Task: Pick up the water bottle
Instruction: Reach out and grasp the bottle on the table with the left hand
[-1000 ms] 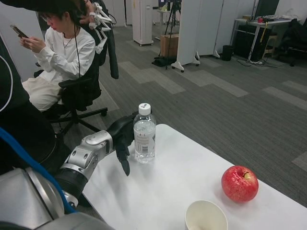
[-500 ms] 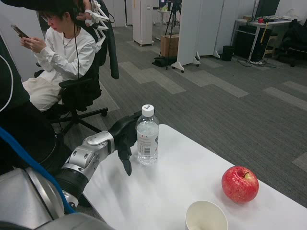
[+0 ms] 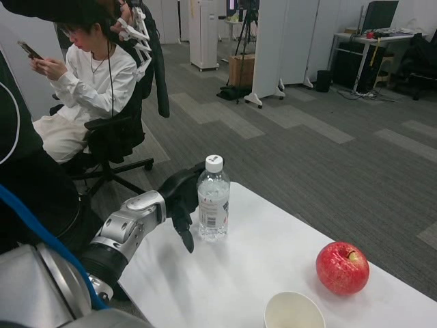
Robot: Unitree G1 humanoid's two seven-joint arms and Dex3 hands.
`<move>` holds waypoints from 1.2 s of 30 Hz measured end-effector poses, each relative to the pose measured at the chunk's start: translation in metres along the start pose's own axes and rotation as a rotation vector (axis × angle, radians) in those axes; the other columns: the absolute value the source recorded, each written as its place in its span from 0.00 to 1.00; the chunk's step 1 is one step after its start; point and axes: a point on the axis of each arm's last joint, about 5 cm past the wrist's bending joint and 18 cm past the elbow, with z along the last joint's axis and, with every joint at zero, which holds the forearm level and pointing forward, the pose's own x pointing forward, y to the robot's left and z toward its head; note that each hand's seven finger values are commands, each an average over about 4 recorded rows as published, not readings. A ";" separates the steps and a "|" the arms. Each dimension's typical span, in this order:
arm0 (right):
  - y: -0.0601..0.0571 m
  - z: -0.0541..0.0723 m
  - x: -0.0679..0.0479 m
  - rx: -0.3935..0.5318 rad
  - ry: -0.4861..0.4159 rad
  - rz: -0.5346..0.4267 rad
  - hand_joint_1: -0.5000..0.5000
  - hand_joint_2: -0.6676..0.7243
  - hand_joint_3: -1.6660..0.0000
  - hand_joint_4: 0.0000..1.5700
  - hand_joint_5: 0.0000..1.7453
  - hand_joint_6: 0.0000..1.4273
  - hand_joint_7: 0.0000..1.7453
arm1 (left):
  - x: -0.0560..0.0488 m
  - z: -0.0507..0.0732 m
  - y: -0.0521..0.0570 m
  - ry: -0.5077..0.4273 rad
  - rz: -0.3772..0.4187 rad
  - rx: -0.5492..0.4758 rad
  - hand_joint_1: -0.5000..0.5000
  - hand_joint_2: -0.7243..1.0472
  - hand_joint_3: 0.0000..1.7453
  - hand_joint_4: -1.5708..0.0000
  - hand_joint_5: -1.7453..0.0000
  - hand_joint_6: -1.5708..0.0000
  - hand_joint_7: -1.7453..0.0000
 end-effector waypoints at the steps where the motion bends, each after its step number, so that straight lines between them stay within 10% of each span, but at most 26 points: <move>1: 0.000 0.000 0.000 0.000 0.000 0.000 0.00 0.30 1.00 0.00 0.00 0.00 0.00 | 0.000 0.000 0.000 -0.001 -0.001 -0.002 0.00 0.31 0.05 1.00 1.00 1.00 0.99; 9: 0.000 0.000 -0.001 0.005 -0.004 -0.003 0.03 0.31 1.00 0.00 0.00 0.00 0.00 | 0.003 0.002 0.001 0.002 -0.047 -0.020 0.03 0.78 0.04 0.99 0.99 0.96 0.91; 14: -0.001 -0.001 -0.003 0.010 0.003 -0.011 0.02 0.32 1.00 0.00 0.00 0.00 0.00 | 0.004 0.003 0.001 -0.001 -0.082 -0.038 0.28 0.80 0.04 0.84 0.78 0.72 0.72; 18: -0.002 0.000 -0.004 0.017 -0.009 -0.016 0.02 0.31 1.00 0.00 0.00 0.00 0.00 | 0.004 0.003 0.000 -0.003 -0.103 -0.046 0.36 0.80 0.05 0.52 0.53 0.38 0.47; 26: -0.002 0.000 -0.006 0.023 -0.012 -0.020 0.04 0.32 1.00 0.00 0.00 0.00 0.00 | 0.005 0.002 -0.001 0.001 -0.121 -0.044 0.41 0.84 0.01 0.26 0.19 0.26 0.25; 36: -0.002 0.000 -0.008 0.036 -0.019 -0.022 0.04 0.32 1.00 0.00 0.00 0.00 0.00 | 0.005 0.004 -0.003 -0.001 -0.135 -0.034 0.42 0.80 0.00 0.17 0.06 0.25 0.22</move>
